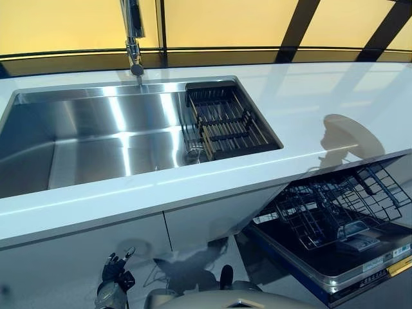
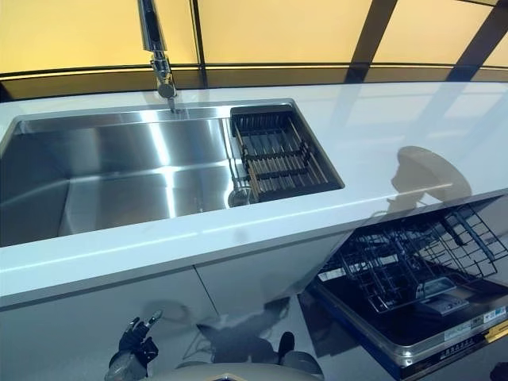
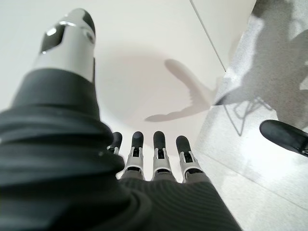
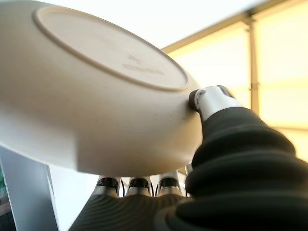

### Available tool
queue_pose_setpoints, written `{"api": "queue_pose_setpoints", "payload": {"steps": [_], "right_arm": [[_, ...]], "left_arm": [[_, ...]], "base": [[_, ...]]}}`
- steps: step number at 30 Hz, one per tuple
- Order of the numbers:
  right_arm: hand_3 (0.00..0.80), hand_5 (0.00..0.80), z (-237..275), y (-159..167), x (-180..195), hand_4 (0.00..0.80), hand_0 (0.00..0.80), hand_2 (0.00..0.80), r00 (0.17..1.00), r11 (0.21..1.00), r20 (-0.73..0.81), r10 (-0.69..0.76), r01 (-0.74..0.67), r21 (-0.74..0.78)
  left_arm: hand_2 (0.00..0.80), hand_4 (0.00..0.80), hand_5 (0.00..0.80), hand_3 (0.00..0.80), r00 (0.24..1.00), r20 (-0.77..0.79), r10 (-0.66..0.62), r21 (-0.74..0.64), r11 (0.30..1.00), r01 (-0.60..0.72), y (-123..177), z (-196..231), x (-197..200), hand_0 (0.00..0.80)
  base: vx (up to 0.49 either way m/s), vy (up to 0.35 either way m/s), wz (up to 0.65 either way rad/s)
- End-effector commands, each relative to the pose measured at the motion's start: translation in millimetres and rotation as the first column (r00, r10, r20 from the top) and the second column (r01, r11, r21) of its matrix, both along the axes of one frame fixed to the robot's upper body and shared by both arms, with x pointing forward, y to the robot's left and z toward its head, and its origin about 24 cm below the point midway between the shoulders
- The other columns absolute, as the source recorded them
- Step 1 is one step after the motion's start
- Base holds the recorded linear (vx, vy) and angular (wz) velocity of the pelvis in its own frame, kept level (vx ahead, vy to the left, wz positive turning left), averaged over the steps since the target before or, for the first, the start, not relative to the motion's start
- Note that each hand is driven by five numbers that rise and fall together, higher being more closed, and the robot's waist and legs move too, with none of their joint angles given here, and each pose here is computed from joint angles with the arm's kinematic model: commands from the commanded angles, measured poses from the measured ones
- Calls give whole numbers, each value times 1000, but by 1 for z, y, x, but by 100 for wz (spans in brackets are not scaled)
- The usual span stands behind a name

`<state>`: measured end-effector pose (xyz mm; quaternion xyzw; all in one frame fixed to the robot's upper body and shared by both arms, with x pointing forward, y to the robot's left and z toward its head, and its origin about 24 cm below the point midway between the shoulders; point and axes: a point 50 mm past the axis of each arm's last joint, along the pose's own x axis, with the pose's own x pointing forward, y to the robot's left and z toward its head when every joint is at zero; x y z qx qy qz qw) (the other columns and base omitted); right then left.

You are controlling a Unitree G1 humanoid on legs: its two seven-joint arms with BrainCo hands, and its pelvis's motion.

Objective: Take plates into dishwasher

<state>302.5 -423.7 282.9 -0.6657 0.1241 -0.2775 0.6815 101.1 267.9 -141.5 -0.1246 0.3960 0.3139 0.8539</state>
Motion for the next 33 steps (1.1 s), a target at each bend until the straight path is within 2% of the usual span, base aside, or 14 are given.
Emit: {"api": "queue_pose_setpoints", "payload": {"steps": [1,5,9,21,28,33], "right_arm": [[800,800,21,16,2,800,800,800,994,969,92,62,-38,-244],[800,800,-20,16,-4,800,800,800,997,928,38,61,-43,-370],[800,800,-60,12,-15,800,800,800,999,903,-41,34,-48,-427],[800,800,-146,19,-33,800,800,800,977,930,-211,23,-98,-354],[800,800,-171,12,-51,800,800,800,951,938,-306,-41,-69,-340],[800,800,-181,11,-56,800,800,800,936,936,-351,-31,-97,-339]], "left_arm": [[0,0,0,0,996,86,30,52,998,-34,16,14,26,0],[0,0,0,0,995,91,42,48,998,-47,14,15,28,0],[0,0,0,0,993,101,61,42,997,-66,14,15,28,0],[0,0,0,0,989,118,85,38,995,-90,14,16,31,0],[0,0,0,0,988,116,106,43,993,-112,20,17,27,0],[0,0,0,0,986,120,119,44,991,-125,23,18,27,0]], "base": [[-23,21,-9],[-9,6,-3],[0,0,0],[0,0,0],[0,0,0],[0,0,0]]}}
